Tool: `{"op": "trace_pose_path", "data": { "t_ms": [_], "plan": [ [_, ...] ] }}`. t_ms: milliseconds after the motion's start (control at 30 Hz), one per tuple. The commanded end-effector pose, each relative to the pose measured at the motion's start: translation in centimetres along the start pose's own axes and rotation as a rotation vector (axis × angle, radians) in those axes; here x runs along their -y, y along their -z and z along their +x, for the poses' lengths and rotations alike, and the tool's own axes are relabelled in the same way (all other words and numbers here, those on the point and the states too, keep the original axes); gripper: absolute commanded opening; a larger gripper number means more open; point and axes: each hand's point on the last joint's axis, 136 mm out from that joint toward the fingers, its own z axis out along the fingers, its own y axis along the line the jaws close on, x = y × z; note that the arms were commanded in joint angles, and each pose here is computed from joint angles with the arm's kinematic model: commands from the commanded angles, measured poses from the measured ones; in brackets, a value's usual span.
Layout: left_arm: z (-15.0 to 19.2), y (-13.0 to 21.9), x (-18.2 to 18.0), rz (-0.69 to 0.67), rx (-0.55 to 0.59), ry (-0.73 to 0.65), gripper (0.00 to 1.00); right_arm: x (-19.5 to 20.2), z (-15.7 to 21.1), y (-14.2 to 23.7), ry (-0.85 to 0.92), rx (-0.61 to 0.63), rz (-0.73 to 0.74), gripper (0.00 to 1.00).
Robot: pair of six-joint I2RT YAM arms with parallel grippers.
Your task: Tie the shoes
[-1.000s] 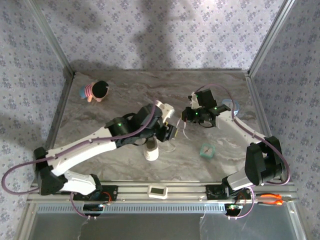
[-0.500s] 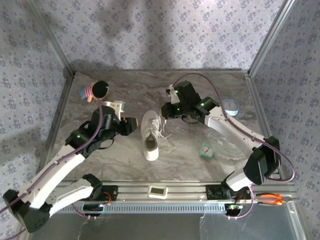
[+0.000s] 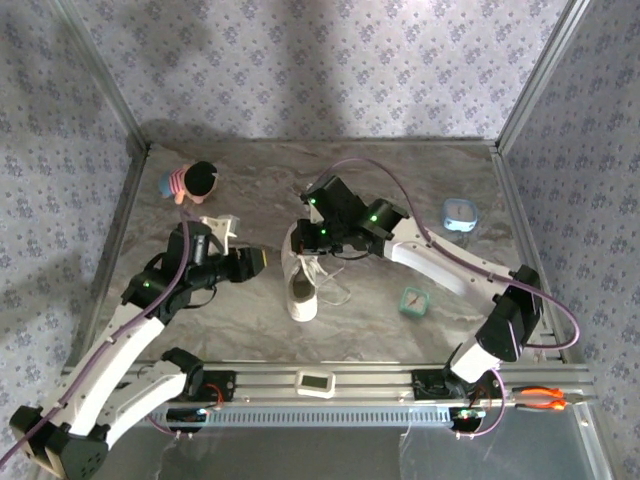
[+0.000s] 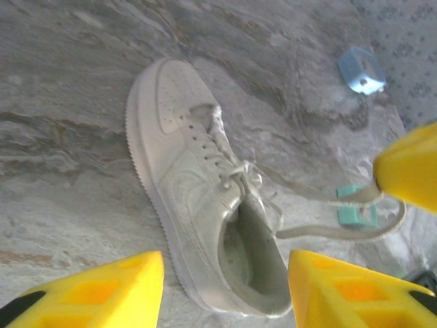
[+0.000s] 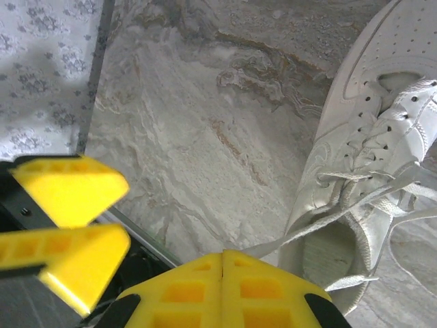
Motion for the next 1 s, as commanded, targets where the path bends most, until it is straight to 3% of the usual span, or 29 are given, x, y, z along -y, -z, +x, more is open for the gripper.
{"op": "trace_pose_path", "data": {
  "t_ms": [0, 200, 500, 767, 967],
  "plan": [
    [-0.1, 0.3, 2.4, 0.142, 0.015, -0.074, 0.52, -2.2, -1.4, 2.3, -0.067, 0.074, -0.080, 0.00],
    [0.6, 1.4, 5.8, 0.365, 0.097, -0.256, 0.56, -3.8, -2.9, 3.1, -0.101, 0.137, -0.137, 0.00],
    [2.1, -0.3, 6.6, 0.336, 0.224, -0.506, 0.58, -3.3, -2.8, 2.4, -0.156, 0.152, -0.144, 0.00],
    [0.1, -2.9, 5.4, 0.209, 0.279, -0.538, 0.61, -2.9, -2.4, 2.0, -0.163, 0.143, -0.134, 0.00],
    [-0.2, -4.0, 7.4, 0.285, 0.251, -0.573, 0.62, -2.4, -2.4, 1.7, -0.162, 0.150, -0.121, 0.00]
  ]
}}
